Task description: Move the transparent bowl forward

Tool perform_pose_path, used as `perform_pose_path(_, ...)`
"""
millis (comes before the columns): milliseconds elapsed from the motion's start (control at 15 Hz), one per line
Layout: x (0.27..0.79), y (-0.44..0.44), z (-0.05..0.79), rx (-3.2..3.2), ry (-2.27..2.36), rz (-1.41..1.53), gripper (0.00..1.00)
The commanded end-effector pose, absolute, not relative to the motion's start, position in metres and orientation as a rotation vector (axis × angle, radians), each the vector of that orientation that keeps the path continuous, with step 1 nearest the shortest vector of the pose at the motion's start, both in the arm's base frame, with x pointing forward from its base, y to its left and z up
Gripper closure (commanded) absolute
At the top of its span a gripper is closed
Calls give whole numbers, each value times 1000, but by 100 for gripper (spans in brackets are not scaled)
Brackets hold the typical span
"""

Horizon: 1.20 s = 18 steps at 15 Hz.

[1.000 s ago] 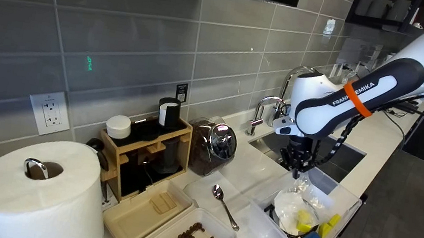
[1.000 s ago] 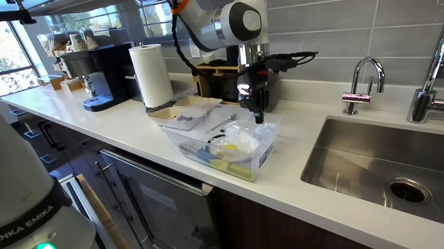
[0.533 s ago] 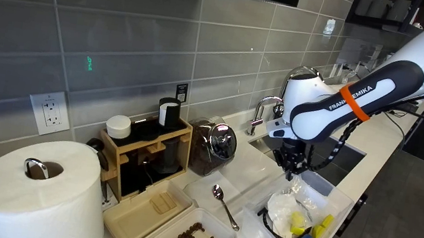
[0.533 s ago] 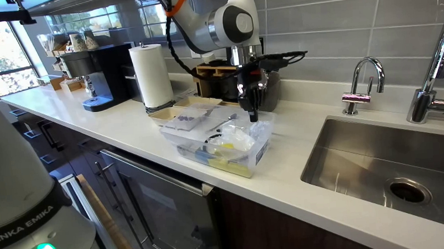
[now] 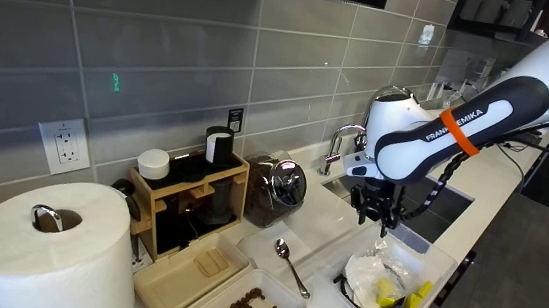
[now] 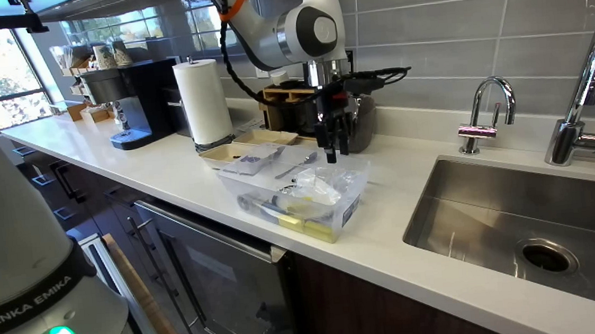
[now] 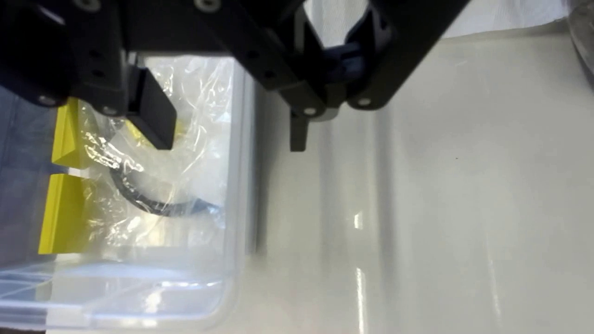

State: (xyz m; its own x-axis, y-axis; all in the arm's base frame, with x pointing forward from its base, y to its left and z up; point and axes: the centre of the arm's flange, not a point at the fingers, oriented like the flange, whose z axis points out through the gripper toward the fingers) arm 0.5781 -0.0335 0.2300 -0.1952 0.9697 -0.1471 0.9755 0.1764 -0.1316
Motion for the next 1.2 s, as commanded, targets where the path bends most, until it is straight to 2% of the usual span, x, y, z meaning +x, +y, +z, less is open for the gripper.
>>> perform_pose_path(0,566,-35,256,2103,2329,-244,2)
perform_pose_path(400,552,-56,313,2430,2128,-263,0)
perform_pose_path(733,528,-84,357,2712,1796,-373,0)
perform_pose_path(1133,492,-111,398,2976,1340,-368,0)
